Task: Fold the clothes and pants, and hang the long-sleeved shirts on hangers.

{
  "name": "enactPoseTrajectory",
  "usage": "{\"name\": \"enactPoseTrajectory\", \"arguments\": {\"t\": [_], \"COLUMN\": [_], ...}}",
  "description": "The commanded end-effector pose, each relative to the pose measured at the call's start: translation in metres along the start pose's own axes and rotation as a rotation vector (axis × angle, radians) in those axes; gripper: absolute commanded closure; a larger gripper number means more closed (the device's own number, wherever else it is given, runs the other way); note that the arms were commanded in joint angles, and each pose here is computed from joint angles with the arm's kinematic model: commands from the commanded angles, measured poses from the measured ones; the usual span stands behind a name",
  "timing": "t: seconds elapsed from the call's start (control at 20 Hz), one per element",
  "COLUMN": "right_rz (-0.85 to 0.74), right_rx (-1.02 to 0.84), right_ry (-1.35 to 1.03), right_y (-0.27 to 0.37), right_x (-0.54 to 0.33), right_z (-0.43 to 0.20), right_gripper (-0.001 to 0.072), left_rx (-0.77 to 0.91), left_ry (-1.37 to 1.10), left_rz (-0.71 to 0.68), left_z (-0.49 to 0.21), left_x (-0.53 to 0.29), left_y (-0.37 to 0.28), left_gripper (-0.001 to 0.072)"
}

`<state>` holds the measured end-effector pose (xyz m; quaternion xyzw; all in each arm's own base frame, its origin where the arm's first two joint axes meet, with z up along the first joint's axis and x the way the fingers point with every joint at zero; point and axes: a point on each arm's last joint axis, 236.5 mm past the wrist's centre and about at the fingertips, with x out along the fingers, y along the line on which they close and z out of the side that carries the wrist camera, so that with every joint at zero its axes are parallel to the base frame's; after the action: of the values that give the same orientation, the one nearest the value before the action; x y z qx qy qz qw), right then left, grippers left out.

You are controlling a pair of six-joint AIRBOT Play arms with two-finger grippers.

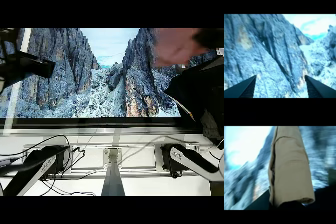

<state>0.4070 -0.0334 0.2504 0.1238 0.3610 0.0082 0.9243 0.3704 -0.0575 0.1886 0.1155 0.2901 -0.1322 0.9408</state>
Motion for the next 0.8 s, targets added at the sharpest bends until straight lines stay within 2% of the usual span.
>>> {"name": "enactPoseTrajectory", "arguments": {"t": [0.0,0.15,0.2,0.25,0.35,0.4,0.45,0.6,0.65,0.75], "right_rz": [-0.407,-0.645,-0.688,-0.731,-0.767,-0.745,-0.700,-0.443,-0.354,-0.243], "right_rx": [0.273,0.528,0.602,0.666,0.751,0.760,0.750,0.596,0.521,0.366], "right_ry": [-0.109,0.052,0.080,0.085,0.062,0.048,0.042,0.044,0.058,0.099], "right_y": [-0.113,-0.182,-0.196,-0.209,-0.225,-0.225,-0.222,-0.184,-0.162,-0.118], "right_x": [-0.107,-0.158,-0.170,-0.183,-0.199,-0.196,-0.188,-0.136,-0.116,-0.082], "right_z": [-0.012,-0.083,-0.100,-0.112,-0.123,-0.120,-0.114,-0.077,-0.065,-0.051], "right_gripper": [0.0687,0.0686,0.0662,0.0543,0.0167,0.0048,0.0027,0.0032,0.0077,0.0241], "left_rx": [0.007,0.005,0.005,0.005,0.005,0.005,0.005,0.005,0.005,0.005], "left_ry": [-0.064,-0.061,-0.060,-0.060,-0.060,-0.060,-0.060,-0.060,-0.060,-0.060], "left_rz": [0.057,0.053,0.053,0.053,0.053,0.053,0.053,0.053,0.053,0.053], "left_z": [0.013,0.012,0.012,0.012,0.012,0.012,0.012,0.012,0.012,0.012], "left_x": [-0.027,-0.026,-0.025,-0.025,-0.025,-0.025,-0.025,-0.025,-0.025,-0.025], "left_y": [0.014,0.013,0.013,0.013,0.013,0.013,0.013,0.013,0.013,0.013], "left_gripper": [0.0021,0.0021,0.0021,0.0021,0.0021,0.0021,0.0021,0.0021,0.0021,0.0021]}}
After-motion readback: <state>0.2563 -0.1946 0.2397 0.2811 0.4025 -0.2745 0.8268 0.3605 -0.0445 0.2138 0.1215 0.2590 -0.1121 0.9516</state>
